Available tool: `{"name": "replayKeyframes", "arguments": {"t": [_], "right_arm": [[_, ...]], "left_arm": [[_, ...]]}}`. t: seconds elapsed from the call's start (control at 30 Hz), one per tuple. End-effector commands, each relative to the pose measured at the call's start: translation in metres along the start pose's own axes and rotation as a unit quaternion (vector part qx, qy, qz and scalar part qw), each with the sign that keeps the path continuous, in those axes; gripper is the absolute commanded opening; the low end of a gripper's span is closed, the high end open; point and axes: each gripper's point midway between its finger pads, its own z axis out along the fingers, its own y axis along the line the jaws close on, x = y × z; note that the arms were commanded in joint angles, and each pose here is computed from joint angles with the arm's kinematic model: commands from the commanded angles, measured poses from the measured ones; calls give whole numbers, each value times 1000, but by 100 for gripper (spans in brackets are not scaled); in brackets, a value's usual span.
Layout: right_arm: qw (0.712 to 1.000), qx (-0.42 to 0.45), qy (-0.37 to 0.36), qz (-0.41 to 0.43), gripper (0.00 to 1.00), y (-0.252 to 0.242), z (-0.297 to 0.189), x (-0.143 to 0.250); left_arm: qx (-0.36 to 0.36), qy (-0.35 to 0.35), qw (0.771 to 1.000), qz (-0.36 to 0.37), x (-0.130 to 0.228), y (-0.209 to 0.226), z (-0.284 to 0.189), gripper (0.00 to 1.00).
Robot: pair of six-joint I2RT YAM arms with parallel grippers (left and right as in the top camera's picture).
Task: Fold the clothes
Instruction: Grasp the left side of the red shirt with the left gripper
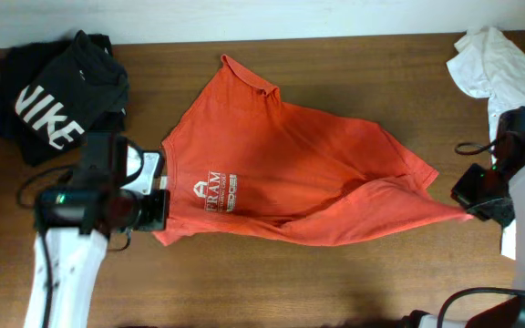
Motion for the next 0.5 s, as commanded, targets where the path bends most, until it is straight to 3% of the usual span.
{"name": "replayKeyframes", "arguments": {"t": [0.0, 0.1, 0.2, 0.23, 0.3, 0.47], "right_arm": [[1000, 8, -9, 6, 4, -11, -9, -4], [1000, 16, 9, 4, 5, -15, -9, 5], [1000, 15, 26, 2, 49, -15, -9, 13], [999, 13, 31, 1, 90, -15, -8, 15], [999, 2, 43, 3, 96, -11, -3, 20], [995, -29, 93, 19, 92, 2, 44, 48]], "left_arm": [[-40, -53, 998, -6, 6, 9, -32, 0], [-40, -28, 999, -10, 20, 8, -32, 0], [-40, -26, 999, -10, 21, 8, -33, 1], [-39, -27, 999, -10, 20, 8, -32, 1], [-38, -29, 999, -10, 20, 8, -33, 0], [-36, -29, 999, -10, 19, 7, -32, 0]]}}
